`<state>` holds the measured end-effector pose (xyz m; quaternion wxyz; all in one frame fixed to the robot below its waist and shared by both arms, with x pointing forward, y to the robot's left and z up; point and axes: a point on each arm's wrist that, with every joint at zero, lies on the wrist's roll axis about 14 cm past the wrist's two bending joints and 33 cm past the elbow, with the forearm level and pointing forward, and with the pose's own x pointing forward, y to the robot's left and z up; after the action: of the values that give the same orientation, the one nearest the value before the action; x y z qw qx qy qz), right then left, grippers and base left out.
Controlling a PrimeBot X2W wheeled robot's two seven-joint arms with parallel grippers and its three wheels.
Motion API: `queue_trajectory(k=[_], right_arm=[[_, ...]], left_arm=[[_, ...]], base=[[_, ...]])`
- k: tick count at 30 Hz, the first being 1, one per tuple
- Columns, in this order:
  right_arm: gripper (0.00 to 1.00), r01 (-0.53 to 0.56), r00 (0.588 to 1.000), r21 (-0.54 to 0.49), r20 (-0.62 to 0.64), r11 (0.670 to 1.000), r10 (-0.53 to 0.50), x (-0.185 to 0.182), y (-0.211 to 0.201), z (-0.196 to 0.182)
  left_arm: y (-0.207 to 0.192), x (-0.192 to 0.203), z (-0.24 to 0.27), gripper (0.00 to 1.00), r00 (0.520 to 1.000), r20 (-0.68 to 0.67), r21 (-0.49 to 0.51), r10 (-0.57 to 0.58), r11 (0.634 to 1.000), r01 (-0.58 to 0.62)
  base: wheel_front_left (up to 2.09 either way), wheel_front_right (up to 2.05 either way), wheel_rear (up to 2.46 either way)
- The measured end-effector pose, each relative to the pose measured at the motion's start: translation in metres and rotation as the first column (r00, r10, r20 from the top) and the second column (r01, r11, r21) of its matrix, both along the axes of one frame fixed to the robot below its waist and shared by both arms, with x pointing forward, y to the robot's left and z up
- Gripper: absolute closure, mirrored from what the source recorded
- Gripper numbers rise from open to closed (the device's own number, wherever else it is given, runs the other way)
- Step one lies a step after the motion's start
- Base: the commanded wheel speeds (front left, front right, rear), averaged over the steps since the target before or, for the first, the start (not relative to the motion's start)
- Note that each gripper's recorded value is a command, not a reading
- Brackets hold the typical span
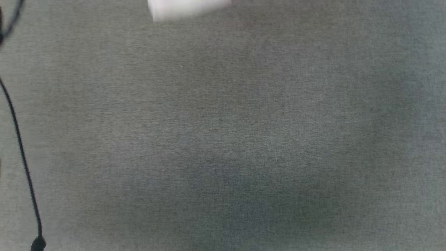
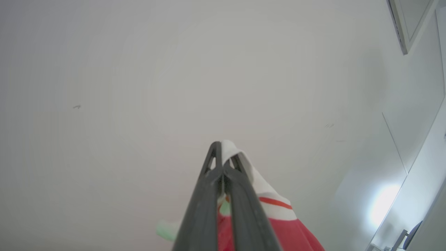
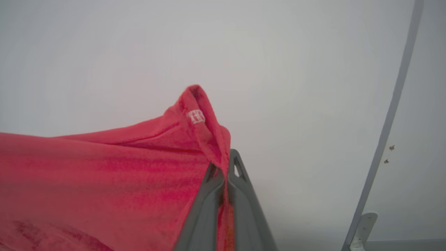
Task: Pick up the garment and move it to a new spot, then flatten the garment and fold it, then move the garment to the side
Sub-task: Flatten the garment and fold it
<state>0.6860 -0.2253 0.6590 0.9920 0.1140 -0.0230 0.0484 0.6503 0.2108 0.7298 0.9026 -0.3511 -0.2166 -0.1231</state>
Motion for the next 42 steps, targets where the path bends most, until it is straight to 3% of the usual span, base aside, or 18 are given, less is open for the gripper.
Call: queue_trajectory(k=[4, 6, 10, 17, 23, 29, 42], right_arm=[[1.0, 0.033, 0.999, 0.013, -0.012, 0.999, -0.033, 0.005, -0.009, -0.005], [1.0, 0.047, 0.998, -0.002, -0.051, 0.999, -0.047, 0.006, -0.013, -0.023], [1.0, 0.035, 0.985, -0.005, -0.169, 0.999, -0.035, -0.001, -0.008, -0.074], [1.0, -0.015, 0.945, -0.014, -0.327, 1.0, 0.01, -0.043, 0.0, -0.155], [1.0, -0.066, 0.894, 0.005, -0.445, 0.998, 0.061, -0.103, -0.004, -0.205], [1.0, -0.111, 0.858, -0.004, -0.505, 0.994, 0.094, -0.172, -0.012, -0.23], [1.0, -0.045, 0.83, 0.056, -0.553, 0.997, 0.068, -0.261, -0.038, -0.243]], left_arm=[[-0.019, 0.008, 0.003, 1.0, 0.998, -0.003, -0.018, -0.063, 0.998, 0.063], [-0.025, 0.008, -0.019, 1.0, 0.996, -0.049, 0.001, -0.08, 0.997, 0.08], [-0.033, -0.005, -0.079, 1.0, 0.98, -0.158, -0.088, -0.123, 0.99, 0.11], [-0.05, -0.064, -0.167, 1.0, 0.928, -0.304, -0.213, -0.216, 0.965, 0.155], [-0.059, -0.133, -0.208, 1.0, 0.882, -0.382, -0.289, -0.277, 0.942, 0.171], [-0.064, -0.203, -0.214, 1.0, 0.859, -0.396, -0.37, -0.326, 0.912, 0.175], [-0.064, -0.286, -0.237, 1.0, 0.816, -0.496, -0.276, -0.298, 0.945, 0.178]], base=[[0.0, 0.0, 0.0], [0.0, 0.0, 0.0], [0.0, 0.0, 0.0], [0.0, 0.0, 0.0], [0.0, 0.0, 0.0], [0.0, 0.0, 0.0], [0.0, 0.0, 0.0]])
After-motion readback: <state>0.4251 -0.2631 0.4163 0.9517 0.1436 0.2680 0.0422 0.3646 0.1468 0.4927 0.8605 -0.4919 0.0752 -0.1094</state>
